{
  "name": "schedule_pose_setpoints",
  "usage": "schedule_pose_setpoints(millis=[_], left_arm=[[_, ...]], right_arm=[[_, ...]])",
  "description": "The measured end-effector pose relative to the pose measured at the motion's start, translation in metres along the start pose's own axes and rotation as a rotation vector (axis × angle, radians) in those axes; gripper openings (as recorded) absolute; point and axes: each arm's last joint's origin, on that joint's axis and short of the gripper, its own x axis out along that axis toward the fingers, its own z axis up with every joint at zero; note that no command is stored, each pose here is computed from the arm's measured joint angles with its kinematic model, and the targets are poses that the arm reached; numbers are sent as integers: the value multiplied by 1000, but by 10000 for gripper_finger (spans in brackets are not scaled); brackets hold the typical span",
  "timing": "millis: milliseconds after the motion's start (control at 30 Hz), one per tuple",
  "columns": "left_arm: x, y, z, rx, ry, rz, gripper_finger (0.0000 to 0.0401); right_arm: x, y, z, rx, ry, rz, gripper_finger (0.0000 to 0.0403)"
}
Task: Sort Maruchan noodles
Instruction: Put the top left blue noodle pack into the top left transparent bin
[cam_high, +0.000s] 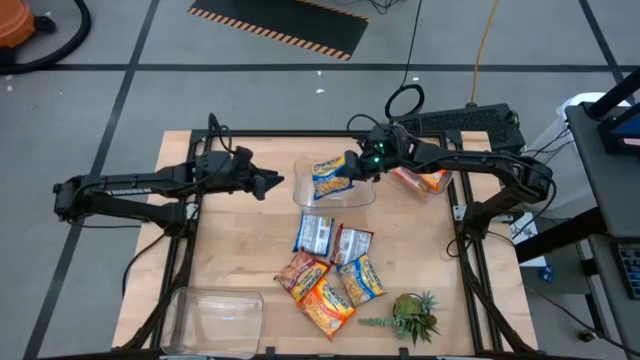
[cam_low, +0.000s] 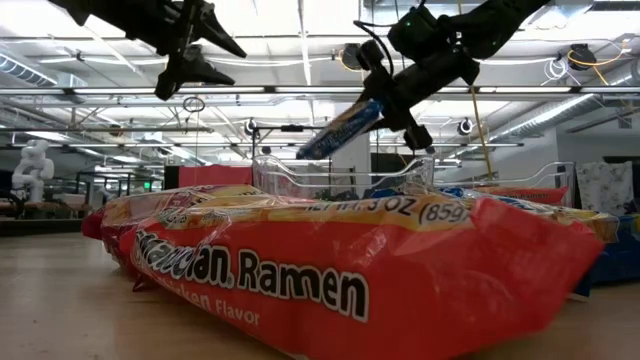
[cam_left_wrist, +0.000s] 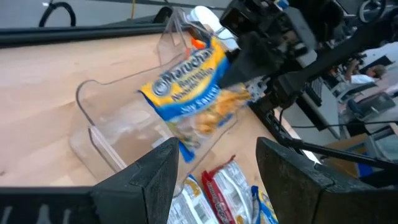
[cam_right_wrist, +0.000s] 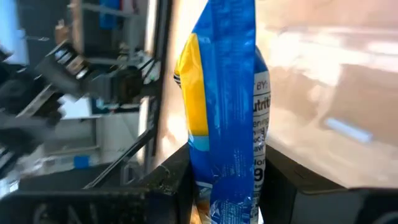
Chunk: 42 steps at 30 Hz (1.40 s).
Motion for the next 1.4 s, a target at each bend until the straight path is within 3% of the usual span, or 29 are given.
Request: schedule_pose_setpoints(millis=[267, 800, 1067, 1400], left_arm=[[0, -3, -1, 5, 15, -29, 221], [-1, -10, -8, 99, 63, -88, 221], [-2, -12, -10, 109, 74, -104, 221], [-3, -19, -16, 96, 113, -151, 221]], right_arm=[[2, -7, -6, -21, -66, -132, 119], [17, -15, -20, -33, -139, -275, 121], [16, -21, -23, -25, -103, -342, 145], [16, -21, -23, -34, -102, -342, 188]])
